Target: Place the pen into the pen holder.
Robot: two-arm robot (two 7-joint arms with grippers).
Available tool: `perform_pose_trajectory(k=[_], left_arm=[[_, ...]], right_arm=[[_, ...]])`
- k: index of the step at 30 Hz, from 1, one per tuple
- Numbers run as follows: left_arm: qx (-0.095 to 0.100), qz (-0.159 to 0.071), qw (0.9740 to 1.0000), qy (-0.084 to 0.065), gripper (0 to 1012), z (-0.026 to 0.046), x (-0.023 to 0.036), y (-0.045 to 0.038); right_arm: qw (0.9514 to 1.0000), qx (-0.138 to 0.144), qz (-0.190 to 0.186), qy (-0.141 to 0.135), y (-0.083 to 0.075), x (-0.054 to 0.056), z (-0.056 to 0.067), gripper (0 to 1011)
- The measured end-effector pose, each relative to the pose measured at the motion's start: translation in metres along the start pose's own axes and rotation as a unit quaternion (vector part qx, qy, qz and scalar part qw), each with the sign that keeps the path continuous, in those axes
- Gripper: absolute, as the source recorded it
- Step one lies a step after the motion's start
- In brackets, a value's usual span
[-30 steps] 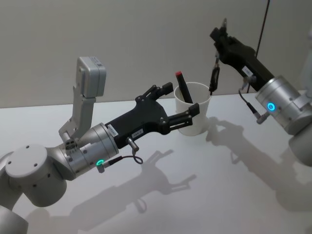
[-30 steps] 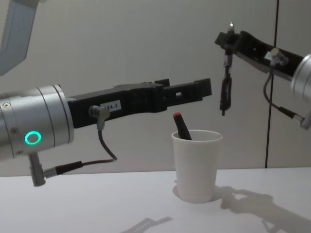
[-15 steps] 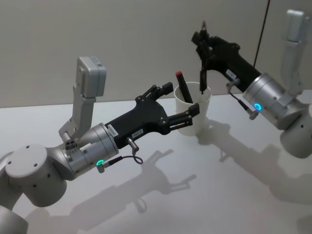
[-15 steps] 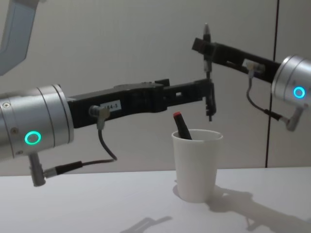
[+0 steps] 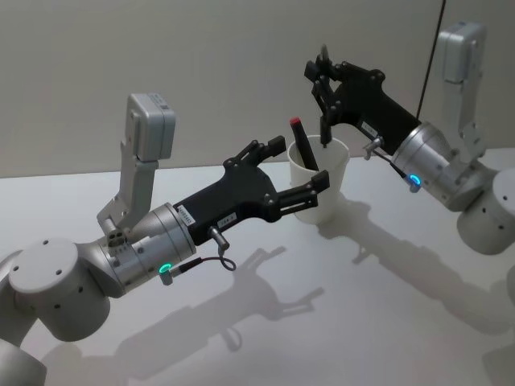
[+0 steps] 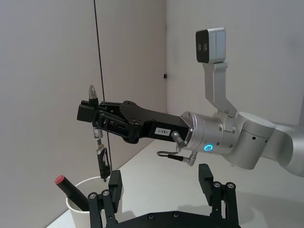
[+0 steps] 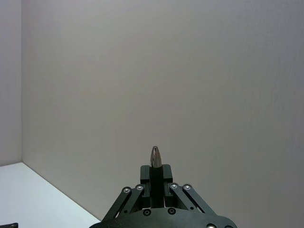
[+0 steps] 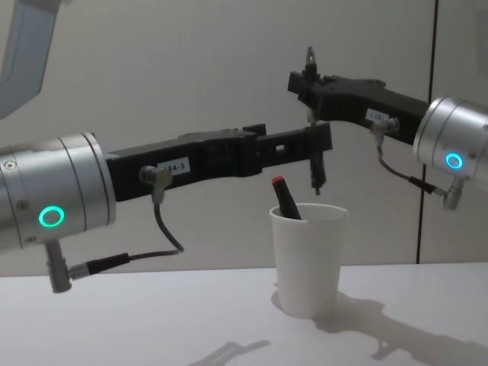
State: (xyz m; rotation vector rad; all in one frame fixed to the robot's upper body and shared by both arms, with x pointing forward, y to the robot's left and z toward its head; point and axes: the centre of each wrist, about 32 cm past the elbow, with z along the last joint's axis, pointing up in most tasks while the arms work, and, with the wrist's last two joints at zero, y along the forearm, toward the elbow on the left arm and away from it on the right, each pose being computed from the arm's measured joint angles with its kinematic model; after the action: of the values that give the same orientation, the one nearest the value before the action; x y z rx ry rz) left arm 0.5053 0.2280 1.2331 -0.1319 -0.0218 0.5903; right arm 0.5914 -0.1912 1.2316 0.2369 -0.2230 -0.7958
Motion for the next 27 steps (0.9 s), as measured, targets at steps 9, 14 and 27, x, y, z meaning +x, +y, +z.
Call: perform_pose_trajectory(k=[9,14,27], left_arm=[[0.000,0.000,1.0000,0.000,1001,0.0000,0.0000,0.0000],[0.000,0.000,1.0000,0.000,1001,0.0000,0.0000,0.0000],[0.000,0.000,1.0000,0.000,1001,0.0000,0.0000,0.0000]], right_arm=[[0.9995,-0.002,0.000,-0.031,0.000,0.001,-0.005,147],[0.9993,-0.009,-0.002,-0.037,-0.002,-0.001,-0.010,147],[0.9987,-0.026,-0.007,-0.043,-0.008,-0.004,-0.022,227]])
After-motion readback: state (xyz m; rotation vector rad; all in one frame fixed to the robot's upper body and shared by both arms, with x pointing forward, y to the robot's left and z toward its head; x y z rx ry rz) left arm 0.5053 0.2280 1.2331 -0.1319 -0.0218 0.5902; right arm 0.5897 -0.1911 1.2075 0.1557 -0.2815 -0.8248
